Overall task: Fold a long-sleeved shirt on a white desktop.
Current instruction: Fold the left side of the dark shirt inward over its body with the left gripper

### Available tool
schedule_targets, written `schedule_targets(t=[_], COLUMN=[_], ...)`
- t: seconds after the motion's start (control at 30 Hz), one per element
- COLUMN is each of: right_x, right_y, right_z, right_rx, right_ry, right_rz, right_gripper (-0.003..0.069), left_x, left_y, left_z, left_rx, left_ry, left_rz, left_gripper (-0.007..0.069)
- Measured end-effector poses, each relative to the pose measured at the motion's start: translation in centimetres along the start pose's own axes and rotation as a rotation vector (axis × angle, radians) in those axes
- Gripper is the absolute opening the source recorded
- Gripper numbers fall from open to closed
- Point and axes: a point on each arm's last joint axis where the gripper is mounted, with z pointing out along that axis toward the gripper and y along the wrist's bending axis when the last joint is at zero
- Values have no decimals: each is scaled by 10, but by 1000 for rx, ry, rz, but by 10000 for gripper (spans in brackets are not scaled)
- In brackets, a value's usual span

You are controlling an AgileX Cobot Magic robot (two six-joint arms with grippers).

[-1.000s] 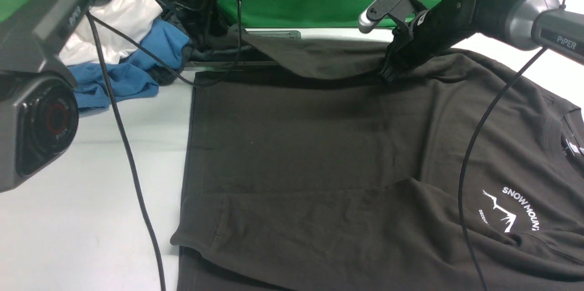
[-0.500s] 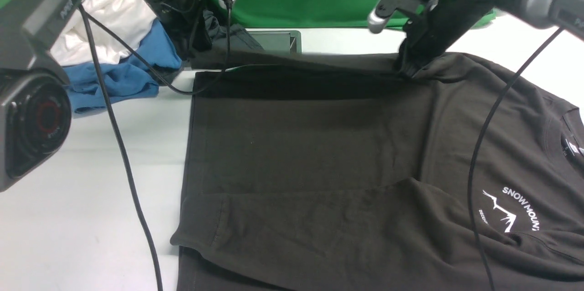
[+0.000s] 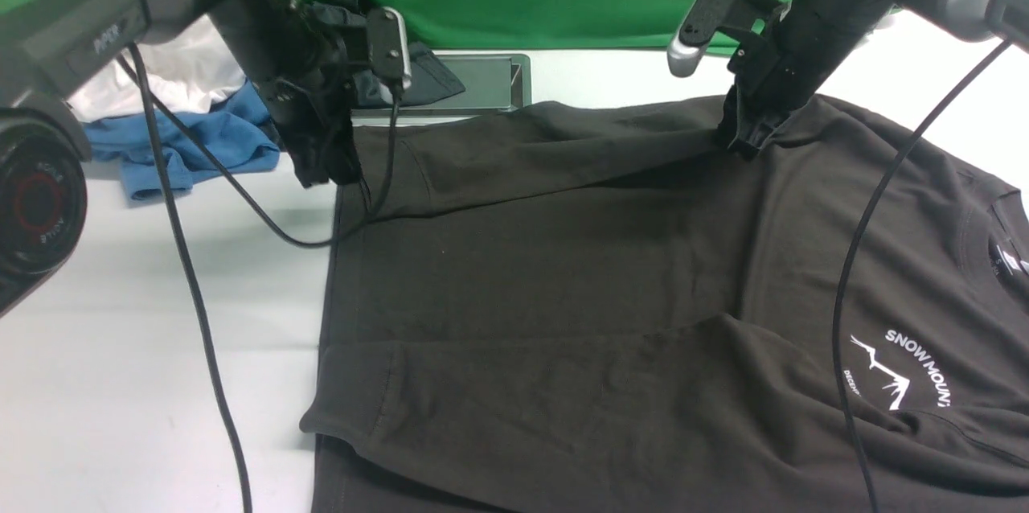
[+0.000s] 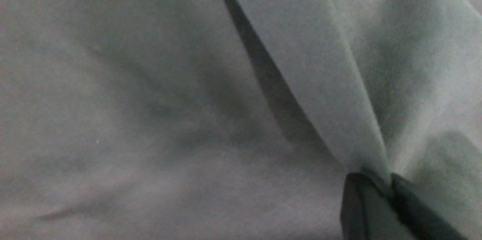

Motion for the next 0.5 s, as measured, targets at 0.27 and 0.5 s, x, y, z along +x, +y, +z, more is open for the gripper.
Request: schedule_targets(t=[0.27,0.5], right_x=[4,7], right_y=[4,5], right_z=[0,-5], right_rx=[-46,-49], right_ry=[44,82], right_rz=[42,162], right_gripper=[218,417], left_x=[-5,-13], left_y=[-2,1], left_z=[0,-9], left_rx=[2,-77], left_ry=[-4,-93], left_rz=[-12,-77], left_gripper=[23,199])
